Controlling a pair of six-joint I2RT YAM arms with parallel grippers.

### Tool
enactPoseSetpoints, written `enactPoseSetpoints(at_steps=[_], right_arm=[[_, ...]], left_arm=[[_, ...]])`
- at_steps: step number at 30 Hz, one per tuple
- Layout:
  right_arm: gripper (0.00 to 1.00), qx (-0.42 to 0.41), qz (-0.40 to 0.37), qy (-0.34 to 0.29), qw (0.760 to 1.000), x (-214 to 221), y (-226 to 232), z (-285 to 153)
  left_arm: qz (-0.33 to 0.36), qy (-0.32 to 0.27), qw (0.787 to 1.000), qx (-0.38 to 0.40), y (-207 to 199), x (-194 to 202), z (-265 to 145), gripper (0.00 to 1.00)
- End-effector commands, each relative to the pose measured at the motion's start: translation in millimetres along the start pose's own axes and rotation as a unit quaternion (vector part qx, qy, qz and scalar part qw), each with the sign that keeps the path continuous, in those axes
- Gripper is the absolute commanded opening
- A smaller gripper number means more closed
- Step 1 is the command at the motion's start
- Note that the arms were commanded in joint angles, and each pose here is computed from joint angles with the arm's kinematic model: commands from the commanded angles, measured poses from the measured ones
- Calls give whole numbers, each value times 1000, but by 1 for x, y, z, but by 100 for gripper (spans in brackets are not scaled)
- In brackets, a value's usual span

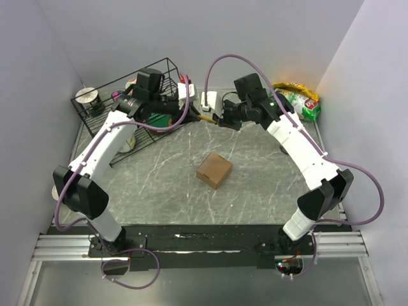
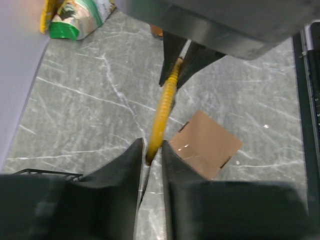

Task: Unpack the express box

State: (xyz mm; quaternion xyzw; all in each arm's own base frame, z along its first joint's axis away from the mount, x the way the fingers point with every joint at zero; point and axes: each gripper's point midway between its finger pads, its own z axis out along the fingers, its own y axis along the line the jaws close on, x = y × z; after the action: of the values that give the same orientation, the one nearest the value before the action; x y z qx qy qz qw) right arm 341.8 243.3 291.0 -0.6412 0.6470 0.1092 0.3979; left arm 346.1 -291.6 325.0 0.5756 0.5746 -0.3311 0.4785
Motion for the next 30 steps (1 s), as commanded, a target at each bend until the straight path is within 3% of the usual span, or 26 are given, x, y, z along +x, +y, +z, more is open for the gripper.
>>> enactPoseSetpoints(at_steps=[1, 3, 5, 6, 8, 9, 10, 15, 18, 30], right_arm=[[0, 10, -3, -42, 999, -27, -2, -12], [0, 12, 1, -45, 999, -28, -2, -13], [3, 24, 22, -54, 998, -30, -6, -15], [22, 34, 41, -58, 997, -27, -13, -18], [48, 42, 113, -101, 988, -35, -24, -33], [66, 36, 143, -122, 982, -36, -28, -42], [71, 48, 202, -136, 969, -25, -45, -59], [72, -56, 297, -213, 929, -13, -38, -77], [71, -94, 285, -248, 921, -22, -25, -85], [73, -132, 278, -264, 914, -30, -33, -61]], left_arm=[[6, -26, 1000, 11, 0, -8, 5, 14], [-1, -26, 1000, 13, -1, -7, 5, 1], [-3, -34, 999, 6, 2, -9, 3, 1], [-27, -34, 999, 0, 5, -5, 1, 1], [-34, -54, 998, -12, 12, -10, -4, 1], [-75, -58, 995, -20, 17, -4, -9, 1], [-90, -67, 993, -25, 20, -5, -14, 1], [-168, -112, 979, -11, 22, -9, -29, 1], [-197, -125, 972, 10, 11, -13, -30, 1], [-225, -132, 963, 69, 4, -25, -29, 1]])
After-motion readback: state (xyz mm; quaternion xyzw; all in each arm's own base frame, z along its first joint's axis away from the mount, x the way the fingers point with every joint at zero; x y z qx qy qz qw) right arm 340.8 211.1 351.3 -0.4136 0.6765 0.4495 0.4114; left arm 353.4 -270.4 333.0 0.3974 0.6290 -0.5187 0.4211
